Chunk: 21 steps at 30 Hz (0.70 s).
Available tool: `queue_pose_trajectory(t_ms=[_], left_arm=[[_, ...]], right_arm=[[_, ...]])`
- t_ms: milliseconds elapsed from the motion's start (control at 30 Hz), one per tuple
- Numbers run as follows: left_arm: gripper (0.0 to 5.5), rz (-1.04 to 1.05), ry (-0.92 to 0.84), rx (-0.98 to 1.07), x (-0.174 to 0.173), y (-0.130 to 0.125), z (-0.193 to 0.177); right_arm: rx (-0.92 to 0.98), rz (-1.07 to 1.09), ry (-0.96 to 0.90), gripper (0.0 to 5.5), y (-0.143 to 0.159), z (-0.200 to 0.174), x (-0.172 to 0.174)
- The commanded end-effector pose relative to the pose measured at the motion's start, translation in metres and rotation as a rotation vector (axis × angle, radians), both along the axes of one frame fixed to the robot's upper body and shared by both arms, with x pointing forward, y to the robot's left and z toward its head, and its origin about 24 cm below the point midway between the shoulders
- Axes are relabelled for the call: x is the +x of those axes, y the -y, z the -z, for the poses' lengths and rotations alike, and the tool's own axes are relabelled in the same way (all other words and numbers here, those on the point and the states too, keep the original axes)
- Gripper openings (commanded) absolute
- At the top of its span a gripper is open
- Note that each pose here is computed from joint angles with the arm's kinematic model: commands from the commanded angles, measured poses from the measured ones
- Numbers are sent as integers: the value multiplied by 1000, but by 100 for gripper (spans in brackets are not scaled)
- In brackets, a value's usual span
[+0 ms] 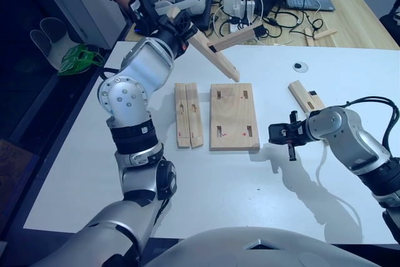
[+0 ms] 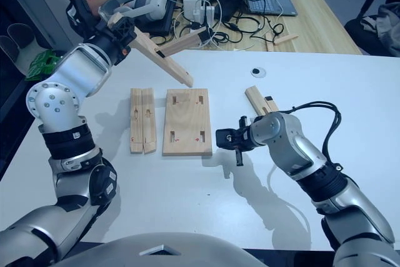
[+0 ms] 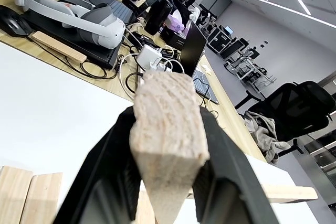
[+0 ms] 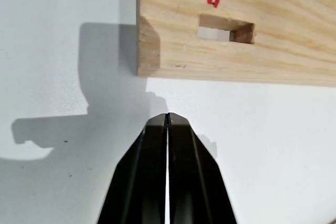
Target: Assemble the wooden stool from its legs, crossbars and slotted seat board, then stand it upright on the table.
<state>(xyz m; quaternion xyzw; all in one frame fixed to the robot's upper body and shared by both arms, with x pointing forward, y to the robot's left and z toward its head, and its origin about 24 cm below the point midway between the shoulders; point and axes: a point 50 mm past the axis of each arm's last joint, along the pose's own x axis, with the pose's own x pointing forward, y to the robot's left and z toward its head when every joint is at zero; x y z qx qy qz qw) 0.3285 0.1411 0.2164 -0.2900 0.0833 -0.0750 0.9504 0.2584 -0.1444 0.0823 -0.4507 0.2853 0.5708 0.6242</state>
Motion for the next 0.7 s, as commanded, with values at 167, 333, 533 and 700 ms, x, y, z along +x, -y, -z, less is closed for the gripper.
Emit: queue_pose_trajectory(t_ms=[167, 333, 533, 700], left_arm=[[102, 1, 39, 44, -5, -11, -17], [102, -11, 22, 64, -4, -15, -14], [102, -2, 9, 81, -6, -16, -13], [102, 44, 26, 201, -15, -30, -18]], right_arm=[[25, 23, -14, 0, -21, -2, 10], [76, 39, -37, 0, -41, -3, 17], [128, 42, -24, 0, -60, 0, 20], [262, 169, 65, 0, -55, -6, 27]])
